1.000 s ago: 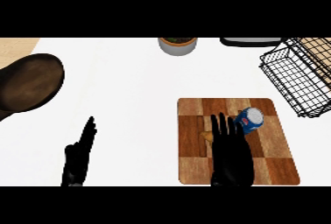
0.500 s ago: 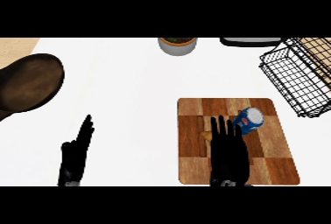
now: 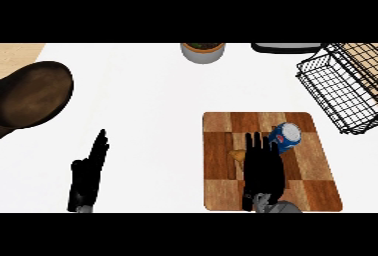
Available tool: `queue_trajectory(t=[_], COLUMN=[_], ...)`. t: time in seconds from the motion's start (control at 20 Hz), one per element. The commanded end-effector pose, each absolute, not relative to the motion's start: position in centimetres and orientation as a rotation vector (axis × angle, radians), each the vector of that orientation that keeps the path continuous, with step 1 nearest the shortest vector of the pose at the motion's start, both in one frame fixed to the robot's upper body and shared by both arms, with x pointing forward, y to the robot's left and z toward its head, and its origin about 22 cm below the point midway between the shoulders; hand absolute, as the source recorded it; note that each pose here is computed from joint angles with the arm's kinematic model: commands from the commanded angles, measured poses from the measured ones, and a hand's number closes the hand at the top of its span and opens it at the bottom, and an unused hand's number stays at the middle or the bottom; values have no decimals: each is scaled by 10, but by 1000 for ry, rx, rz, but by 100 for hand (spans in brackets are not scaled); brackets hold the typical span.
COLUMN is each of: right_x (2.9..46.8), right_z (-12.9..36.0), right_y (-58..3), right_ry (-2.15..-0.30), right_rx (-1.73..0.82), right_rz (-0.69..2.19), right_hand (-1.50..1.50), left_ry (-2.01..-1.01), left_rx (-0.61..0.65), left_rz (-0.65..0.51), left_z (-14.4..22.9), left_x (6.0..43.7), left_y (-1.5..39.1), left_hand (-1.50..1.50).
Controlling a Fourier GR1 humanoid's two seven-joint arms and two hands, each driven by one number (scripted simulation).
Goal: Pick the croissant from the cutting board and place it in the tiered basket
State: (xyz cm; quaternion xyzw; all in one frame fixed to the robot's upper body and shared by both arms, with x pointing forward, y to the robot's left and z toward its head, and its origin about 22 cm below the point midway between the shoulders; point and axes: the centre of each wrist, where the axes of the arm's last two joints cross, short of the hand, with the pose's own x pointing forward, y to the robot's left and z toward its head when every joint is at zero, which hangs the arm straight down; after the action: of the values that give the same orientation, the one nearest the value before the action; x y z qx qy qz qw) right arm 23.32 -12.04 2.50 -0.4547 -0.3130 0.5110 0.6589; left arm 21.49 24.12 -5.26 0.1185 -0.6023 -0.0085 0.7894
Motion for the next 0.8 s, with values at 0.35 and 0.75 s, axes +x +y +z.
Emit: queue_trajectory(t=[0.35, 0.75], right_x=[231, 228], right_z=[-4, -22], right_y=[-154, -128], right_ry=[-665, -773], right_rx=[-1003, -1017], right_rz=[1167, 1235], right_hand=[150, 150], left_ry=[-1309, -1301], left_rx=[274, 242], left_rz=[-26, -19], left_z=[-47, -48], left_x=[226, 215], left_y=[258, 245], left_hand=[0, 0])
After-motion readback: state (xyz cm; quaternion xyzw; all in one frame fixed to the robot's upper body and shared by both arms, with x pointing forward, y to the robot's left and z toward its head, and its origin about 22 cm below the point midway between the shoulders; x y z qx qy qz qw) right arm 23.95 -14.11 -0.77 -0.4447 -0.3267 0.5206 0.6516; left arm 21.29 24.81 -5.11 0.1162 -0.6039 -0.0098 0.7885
